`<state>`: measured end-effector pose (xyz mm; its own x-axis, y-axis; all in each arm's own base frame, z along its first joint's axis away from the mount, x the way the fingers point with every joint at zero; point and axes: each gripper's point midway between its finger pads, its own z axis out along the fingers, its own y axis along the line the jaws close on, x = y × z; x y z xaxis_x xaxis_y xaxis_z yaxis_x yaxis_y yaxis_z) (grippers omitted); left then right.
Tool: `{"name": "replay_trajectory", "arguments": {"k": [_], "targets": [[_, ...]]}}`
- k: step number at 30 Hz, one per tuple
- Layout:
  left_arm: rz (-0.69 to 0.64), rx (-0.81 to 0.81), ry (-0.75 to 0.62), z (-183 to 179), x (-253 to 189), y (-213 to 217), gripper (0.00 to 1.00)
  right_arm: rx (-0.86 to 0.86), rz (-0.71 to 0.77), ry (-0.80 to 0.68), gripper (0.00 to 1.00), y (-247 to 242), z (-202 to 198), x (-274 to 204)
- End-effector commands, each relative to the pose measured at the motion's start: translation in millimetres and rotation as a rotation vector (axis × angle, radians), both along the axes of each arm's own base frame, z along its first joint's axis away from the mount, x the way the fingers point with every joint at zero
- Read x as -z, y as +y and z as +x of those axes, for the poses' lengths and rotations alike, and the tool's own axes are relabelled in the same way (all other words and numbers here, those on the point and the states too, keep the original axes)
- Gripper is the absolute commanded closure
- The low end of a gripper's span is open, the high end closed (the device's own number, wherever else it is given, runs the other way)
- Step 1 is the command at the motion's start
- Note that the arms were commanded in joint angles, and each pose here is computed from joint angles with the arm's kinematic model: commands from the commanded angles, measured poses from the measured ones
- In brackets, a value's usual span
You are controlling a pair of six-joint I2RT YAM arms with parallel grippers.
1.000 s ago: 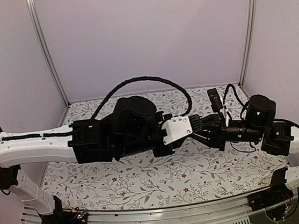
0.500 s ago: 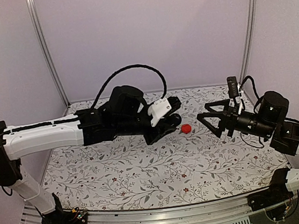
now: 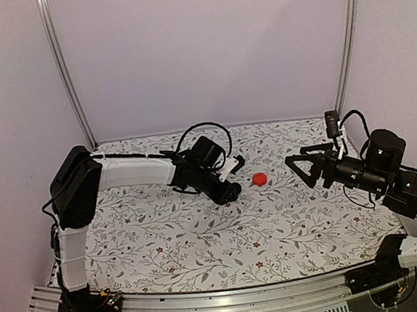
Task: Insert the wireless bluetooth earbuds into the charging case
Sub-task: Place the charging case with the earbuds at the center of the board, then reset both arms
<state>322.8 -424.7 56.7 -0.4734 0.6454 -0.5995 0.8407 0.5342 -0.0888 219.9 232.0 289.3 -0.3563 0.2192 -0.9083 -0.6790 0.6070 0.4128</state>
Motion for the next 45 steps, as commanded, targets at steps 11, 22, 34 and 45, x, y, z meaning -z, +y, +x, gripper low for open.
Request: {"name": "replay_trajectory", "arguments": {"k": [11, 22, 34, 45], "targets": [[0.019, -0.107, 0.135, 34.7, 33.9, -1.1, 0.79, 0.018, -0.038, 0.04, 0.01, -5.5, 5.0, 16.3], [0.017, -0.107, 0.115, 35.6, 18.5, 2.5, 0.23, 0.016, -0.053, 0.058, 0.01, -4.7, 9.1, 23.1], [-0.191, -0.271, -0.07, 71.0, -128.4, 77.8, 0.0, 0.04, -0.047, 0.03, 0.01, -15.0, 31.1, 6.6], [-0.477, -0.627, -0.207, 75.3, -219.5, 237.1, 0.0, 0.078, -0.035, 0.03, 0.01, -40.8, 66.6, 1.8]]}}
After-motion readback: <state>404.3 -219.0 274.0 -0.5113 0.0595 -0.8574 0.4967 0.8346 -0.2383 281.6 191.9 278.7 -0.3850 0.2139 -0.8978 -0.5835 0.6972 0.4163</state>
